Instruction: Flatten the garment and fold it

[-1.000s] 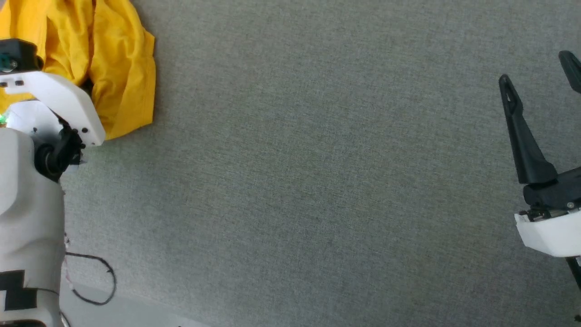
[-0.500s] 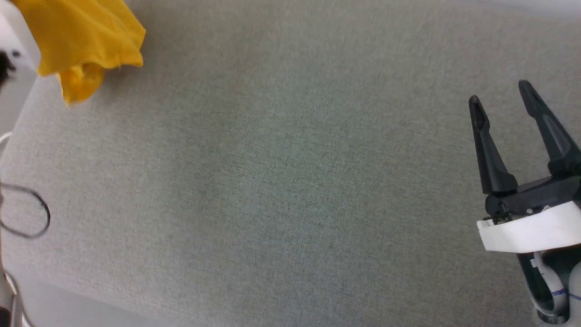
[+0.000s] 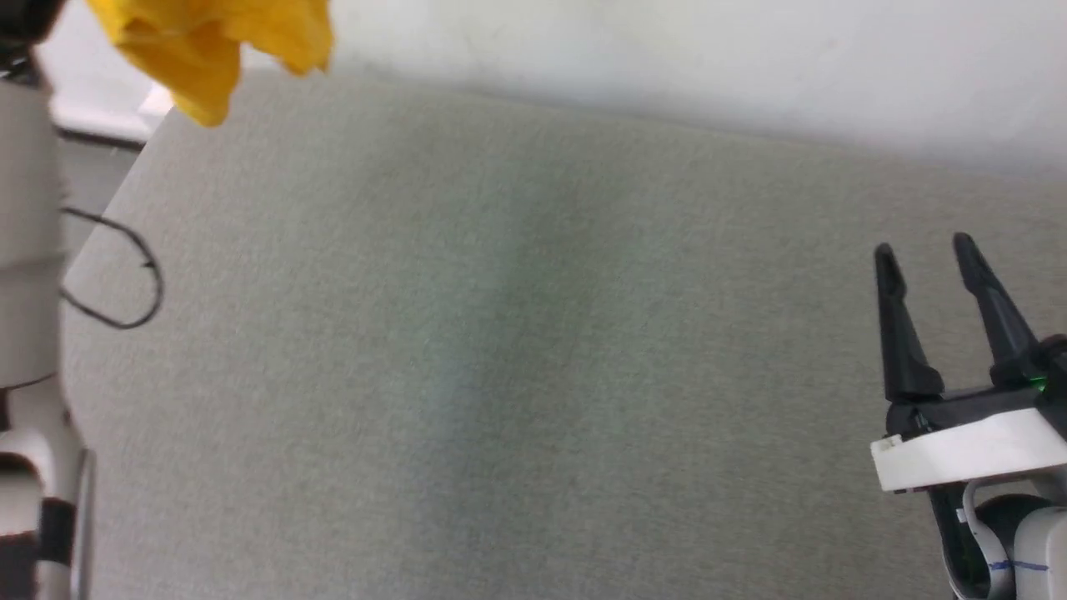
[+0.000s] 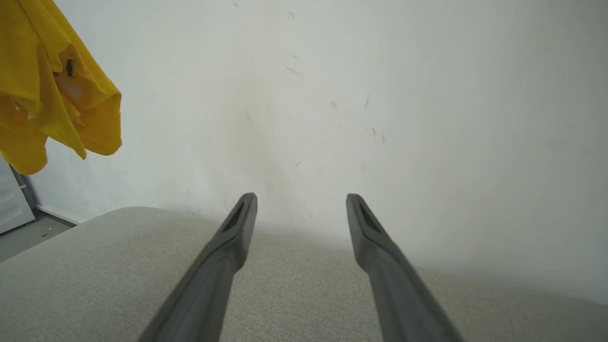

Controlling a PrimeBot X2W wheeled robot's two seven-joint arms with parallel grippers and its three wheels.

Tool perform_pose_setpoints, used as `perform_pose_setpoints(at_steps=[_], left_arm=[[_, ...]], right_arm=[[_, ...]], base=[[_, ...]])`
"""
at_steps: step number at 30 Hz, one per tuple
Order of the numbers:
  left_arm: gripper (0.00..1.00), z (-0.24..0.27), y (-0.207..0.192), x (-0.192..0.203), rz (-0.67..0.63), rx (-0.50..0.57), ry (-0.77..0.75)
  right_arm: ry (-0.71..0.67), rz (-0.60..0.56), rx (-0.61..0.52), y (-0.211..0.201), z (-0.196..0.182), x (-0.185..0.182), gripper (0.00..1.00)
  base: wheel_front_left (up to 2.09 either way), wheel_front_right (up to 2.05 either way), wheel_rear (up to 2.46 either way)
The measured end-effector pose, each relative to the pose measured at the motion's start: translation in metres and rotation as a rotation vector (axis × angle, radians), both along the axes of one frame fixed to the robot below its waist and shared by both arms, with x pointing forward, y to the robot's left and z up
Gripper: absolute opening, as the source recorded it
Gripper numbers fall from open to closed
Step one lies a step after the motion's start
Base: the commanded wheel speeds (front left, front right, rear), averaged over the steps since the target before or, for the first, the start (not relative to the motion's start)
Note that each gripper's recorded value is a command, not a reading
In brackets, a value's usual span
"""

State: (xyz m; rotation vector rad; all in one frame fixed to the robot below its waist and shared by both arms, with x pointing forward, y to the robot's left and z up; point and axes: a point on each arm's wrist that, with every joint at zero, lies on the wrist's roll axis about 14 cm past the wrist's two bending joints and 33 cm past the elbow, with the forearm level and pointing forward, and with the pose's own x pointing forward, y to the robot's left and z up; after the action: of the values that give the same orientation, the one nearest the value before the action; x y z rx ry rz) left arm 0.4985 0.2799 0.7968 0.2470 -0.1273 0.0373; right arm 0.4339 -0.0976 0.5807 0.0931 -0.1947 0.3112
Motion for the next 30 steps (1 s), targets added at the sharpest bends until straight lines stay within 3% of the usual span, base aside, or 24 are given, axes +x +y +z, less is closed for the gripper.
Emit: perform_pose_setpoints(at_steps=[8, 13, 20, 25, 30], left_arm=[[0.00, 0.021, -0.131, -0.004, -0.339, -0.053, -0.015], [0.00, -0.006, -0.210, -0.012, -0.541, -0.068, 0.057], [0.00, -0.089, -0.287, -0.027, -0.704, -0.087, 0.200], [0.00, -0.170, -0.316, -0.039, -0.726, -0.089, 0.306], [0.00, -0.263, -0.324, -0.053, -0.678, -0.181, 0.491]], right_arm=[[-0.046, -0.143, 0.002, -0.051, 0.017, -0.023, 1.00], [-0.076, -0.238, 0.020, -0.085, 0.027, -0.038, 1.00], [-0.076, -0.345, 0.010, -0.121, 0.028, -0.060, 1.00], [-0.071, -0.382, 0.014, -0.134, 0.027, -0.070, 1.00], [-0.047, -0.392, 0.016, -0.137, 0.020, -0.071, 1.00]], base=[[0.00, 0.00, 0.00], [0.00, 0.00, 0.00], [0.00, 0.00, 0.00], [0.00, 0.00, 0.00], [0.00, 0.00, 0.00]])
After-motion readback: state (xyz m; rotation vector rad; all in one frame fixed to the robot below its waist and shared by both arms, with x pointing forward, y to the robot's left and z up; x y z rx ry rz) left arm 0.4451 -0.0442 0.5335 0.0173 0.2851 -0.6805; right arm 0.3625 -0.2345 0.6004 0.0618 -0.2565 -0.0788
